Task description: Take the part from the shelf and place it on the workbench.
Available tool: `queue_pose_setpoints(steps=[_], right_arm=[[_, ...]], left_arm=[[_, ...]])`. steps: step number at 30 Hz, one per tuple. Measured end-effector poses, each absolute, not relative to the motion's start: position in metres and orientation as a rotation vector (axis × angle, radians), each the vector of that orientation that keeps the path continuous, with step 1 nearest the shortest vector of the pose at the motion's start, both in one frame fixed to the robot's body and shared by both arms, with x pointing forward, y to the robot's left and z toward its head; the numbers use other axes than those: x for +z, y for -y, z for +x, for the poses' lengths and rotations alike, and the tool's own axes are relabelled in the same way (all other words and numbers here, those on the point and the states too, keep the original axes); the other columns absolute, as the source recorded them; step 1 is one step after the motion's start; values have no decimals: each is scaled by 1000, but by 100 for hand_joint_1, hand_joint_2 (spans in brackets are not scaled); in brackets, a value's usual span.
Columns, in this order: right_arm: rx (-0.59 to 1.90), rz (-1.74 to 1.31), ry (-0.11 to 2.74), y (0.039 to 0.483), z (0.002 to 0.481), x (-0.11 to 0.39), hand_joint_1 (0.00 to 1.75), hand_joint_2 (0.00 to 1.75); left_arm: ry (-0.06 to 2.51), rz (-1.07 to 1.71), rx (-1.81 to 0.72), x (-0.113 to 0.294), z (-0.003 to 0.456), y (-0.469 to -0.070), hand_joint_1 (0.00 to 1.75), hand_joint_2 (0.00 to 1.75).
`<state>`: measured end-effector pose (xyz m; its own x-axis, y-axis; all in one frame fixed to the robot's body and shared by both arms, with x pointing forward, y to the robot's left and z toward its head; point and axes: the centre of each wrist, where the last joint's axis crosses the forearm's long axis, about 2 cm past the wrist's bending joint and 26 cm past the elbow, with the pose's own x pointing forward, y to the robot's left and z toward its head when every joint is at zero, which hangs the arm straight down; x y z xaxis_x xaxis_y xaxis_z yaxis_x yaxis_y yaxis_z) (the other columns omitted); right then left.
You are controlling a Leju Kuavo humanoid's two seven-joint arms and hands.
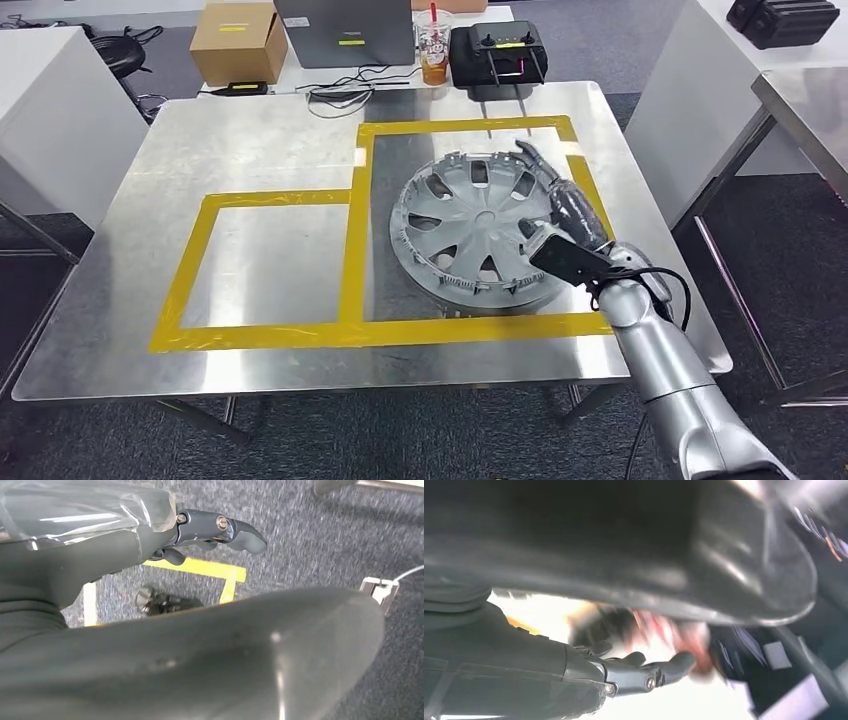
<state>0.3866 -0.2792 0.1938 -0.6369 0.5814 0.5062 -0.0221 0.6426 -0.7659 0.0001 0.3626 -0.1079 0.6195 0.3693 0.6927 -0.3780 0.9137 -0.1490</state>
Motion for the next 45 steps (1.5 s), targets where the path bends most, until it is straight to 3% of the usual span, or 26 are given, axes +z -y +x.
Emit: queue_pose_setpoints(steps=[8, 14, 33, 40, 45], right_arm=[[425, -889, 2609, 326, 285, 284, 0, 0], [306, -1048, 2582, 362, 222, 286, 0, 0], [367, -1047, 1787, 416, 135, 176, 0, 0], [497, -847, 1318, 425, 101, 107, 0, 0], [533, -501, 837, 424, 60, 40, 0, 0]], left_arm=[[783, 58, 440, -109, -4, -359, 0, 0], [785, 81, 486, -109, -3, -353, 0, 0], [800, 42, 525, -110, 2, -344, 0, 0], [796, 34, 539, -110, -1, -343, 0, 0], [785, 9, 540, -111, -7, -337, 0, 0]])
